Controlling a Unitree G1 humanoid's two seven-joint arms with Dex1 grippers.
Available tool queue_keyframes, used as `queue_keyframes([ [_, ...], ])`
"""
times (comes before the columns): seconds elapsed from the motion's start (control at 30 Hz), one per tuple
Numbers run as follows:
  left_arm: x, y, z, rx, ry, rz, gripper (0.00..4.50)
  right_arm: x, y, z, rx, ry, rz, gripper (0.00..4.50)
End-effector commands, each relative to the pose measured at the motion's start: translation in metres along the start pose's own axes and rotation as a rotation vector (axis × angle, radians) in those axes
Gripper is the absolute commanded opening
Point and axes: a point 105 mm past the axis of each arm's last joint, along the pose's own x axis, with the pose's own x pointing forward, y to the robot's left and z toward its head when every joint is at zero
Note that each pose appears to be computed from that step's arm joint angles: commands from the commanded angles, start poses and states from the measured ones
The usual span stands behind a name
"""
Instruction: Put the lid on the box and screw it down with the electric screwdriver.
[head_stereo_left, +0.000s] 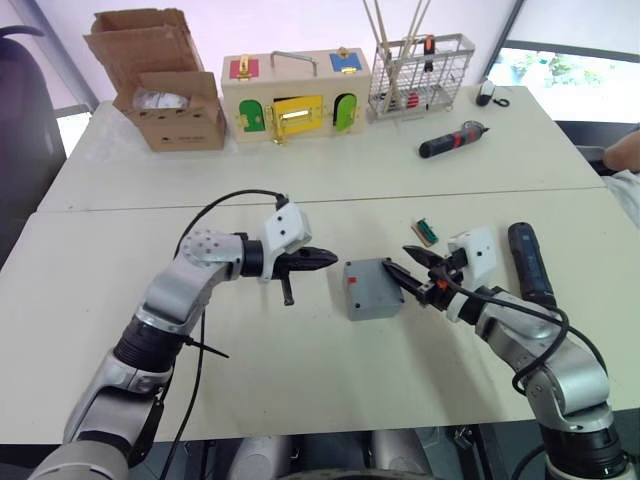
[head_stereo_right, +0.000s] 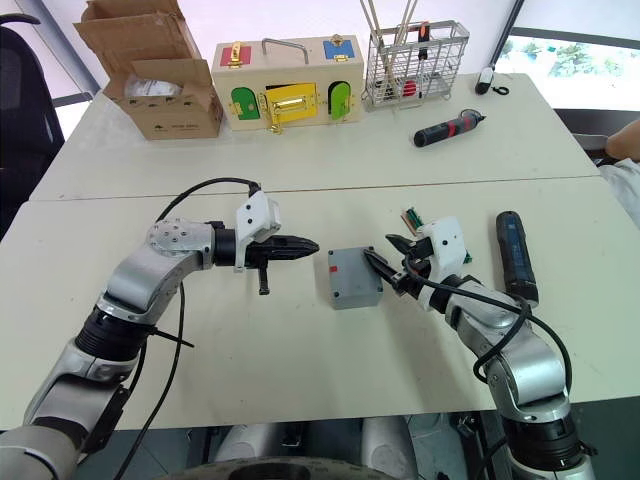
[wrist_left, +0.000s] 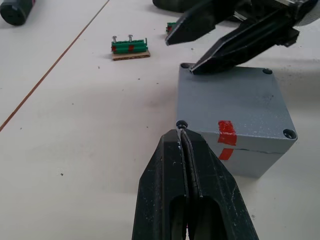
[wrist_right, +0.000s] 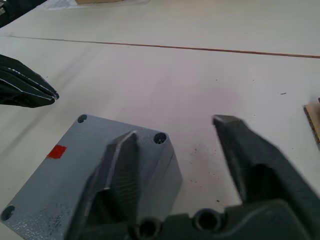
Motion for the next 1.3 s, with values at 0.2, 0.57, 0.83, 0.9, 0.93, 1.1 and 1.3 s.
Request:
queue_keyframes([
  [0.2, -0.002, -0.004, -0.001, -0.016, 0.006, -0.04, 0.0, -0.022, -0.013, 0.037, 0.063, -0.148, -0.015, 4.49],
  [0.57, 0.019, 0.003, 0.047, -0.015, -0.186, -0.121, 0.0, -0.08, -0.123, 0.083, 0.046, 0.039, -0.322, 4.49],
  [0.83, 0.039, -0.045, 0.062, 0.101, -0.209, -0.347, 0.0, -0.124, -0.131, 0.073, 0.188, 0.571, -0.228, 4.49],
  [0.9, 0.04, -0.054, 0.06, 0.132, -0.202, -0.372, 0.0, -0.137, -0.125, 0.062, 0.276, 0.696, -0.184, 4.49],
  [0.93, 0.041, -0.056, 0.06, 0.14, -0.203, -0.379, 0.0, -0.14, -0.124, 0.057, 0.317, 0.73, -0.168, 4.49],
  [1.1, 0.045, -0.073, 0.065, 0.185, -0.212, -0.385, 0.0, -0.142, -0.129, 0.027, 0.496, 0.824, -0.152, 4.49],
  [1.3, 0.044, -0.079, 0.069, 0.186, -0.219, -0.345, 0.0, -0.133, -0.143, 0.006, 0.543, 0.879, -0.188, 4.49],
])
